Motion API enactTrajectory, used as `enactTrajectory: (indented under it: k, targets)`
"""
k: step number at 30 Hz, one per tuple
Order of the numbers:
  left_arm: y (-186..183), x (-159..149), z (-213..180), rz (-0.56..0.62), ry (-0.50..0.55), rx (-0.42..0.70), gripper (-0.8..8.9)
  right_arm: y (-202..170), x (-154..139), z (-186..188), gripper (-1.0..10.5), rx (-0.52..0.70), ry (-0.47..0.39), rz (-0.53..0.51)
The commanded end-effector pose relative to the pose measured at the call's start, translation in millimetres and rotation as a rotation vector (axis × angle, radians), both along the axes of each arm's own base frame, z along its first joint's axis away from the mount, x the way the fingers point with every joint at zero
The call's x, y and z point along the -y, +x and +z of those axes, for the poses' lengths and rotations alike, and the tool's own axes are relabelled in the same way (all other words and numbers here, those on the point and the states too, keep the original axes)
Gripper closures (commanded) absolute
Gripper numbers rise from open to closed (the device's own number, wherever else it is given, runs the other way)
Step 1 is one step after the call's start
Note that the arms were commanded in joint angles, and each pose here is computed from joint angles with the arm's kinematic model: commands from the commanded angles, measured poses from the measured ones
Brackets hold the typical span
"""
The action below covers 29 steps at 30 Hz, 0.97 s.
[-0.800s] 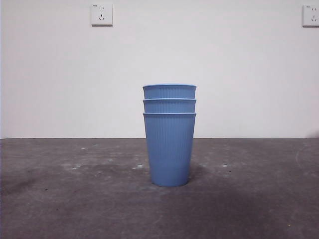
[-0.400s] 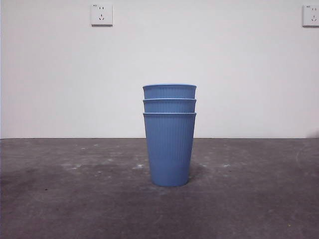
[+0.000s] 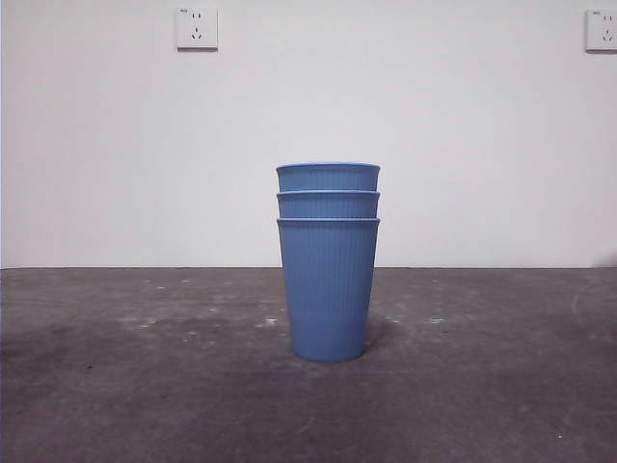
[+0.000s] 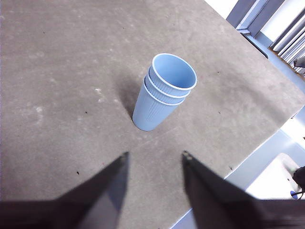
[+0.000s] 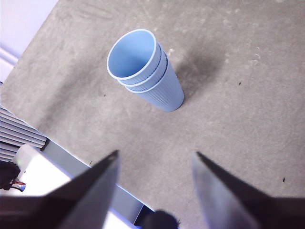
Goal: Pick up the cup on the top,put the cup on the left,pick up the cup in the middle,put the cup on the right
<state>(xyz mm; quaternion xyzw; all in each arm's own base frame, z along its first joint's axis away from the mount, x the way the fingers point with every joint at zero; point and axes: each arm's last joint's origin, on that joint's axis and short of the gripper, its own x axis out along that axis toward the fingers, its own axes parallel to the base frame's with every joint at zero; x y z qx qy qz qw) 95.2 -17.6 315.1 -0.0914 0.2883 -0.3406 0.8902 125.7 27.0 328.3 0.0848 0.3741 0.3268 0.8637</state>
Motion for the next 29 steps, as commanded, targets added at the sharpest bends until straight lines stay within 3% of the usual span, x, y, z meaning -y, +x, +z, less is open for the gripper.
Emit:
enactTrajectory:
  k: [1, 11, 17, 22, 29]
  targets:
    - [0, 0, 0, -0.008, 0.006, 0.013, 2.17, 0, 0, 1, 3.8, 0.002, 0.008, -0.002]
    - [12, 3, 4, -0.012, -0.025, -0.028, 2.21, 0, 0, 1, 3.8, -0.002, 0.008, -0.008]
    - [37, 14, 25, -0.031, 0.021, -0.047, 2.21, 0, 0, 1, 3.8, -0.002, 0.006, -0.01]
    - [69, 36, 46, -0.06, 0.089, -0.063, 2.23, 0, 0, 1, 3.8, -0.003, 0.006, -0.011]
    - [124, 89, 54, -0.128, 0.202, -0.113, 2.63, 2, 0, 0, 3.8, -0.012, 0.005, -0.011]
